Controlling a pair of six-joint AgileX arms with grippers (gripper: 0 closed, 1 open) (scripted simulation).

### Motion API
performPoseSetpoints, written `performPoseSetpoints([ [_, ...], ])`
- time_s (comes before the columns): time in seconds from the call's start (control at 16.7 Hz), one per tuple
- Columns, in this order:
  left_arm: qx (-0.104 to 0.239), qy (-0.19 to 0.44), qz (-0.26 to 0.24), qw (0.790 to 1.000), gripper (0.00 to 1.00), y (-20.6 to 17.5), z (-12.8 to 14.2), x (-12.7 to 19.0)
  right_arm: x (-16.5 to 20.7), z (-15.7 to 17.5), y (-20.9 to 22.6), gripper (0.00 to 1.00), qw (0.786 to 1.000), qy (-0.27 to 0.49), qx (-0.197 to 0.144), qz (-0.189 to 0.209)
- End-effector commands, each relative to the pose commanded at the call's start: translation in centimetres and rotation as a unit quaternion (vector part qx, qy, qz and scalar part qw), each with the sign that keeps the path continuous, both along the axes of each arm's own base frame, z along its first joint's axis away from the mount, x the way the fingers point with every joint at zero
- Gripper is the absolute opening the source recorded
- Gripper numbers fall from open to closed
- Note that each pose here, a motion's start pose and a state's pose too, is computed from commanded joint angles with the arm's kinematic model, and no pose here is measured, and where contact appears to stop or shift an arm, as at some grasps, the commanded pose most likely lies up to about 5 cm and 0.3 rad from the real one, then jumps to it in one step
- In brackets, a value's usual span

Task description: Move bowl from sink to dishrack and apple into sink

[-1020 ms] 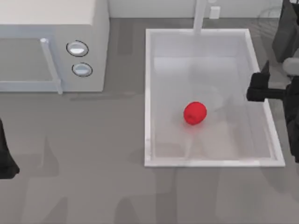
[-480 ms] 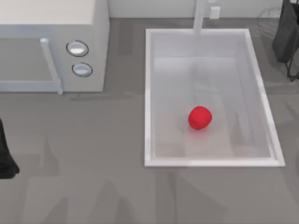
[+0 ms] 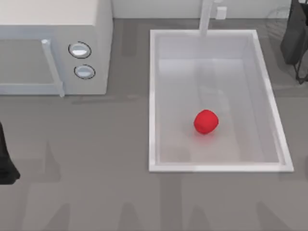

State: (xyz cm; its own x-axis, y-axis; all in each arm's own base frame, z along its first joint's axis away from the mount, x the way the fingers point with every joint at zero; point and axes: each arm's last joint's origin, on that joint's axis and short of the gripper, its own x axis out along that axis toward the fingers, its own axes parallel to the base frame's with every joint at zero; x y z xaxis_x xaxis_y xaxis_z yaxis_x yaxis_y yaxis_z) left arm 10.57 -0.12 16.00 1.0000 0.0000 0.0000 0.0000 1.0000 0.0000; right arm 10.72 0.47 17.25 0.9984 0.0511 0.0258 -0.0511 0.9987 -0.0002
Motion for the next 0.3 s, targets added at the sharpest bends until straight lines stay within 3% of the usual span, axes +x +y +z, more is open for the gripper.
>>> performPoseSetpoints([
  [0.3,0.000,0.000,0.000,1.000,1.00,0.00,0.00,0.00,-0.15,-1.25,-0.59,1.00,1.000,0.013,0.000,-0.026],
])
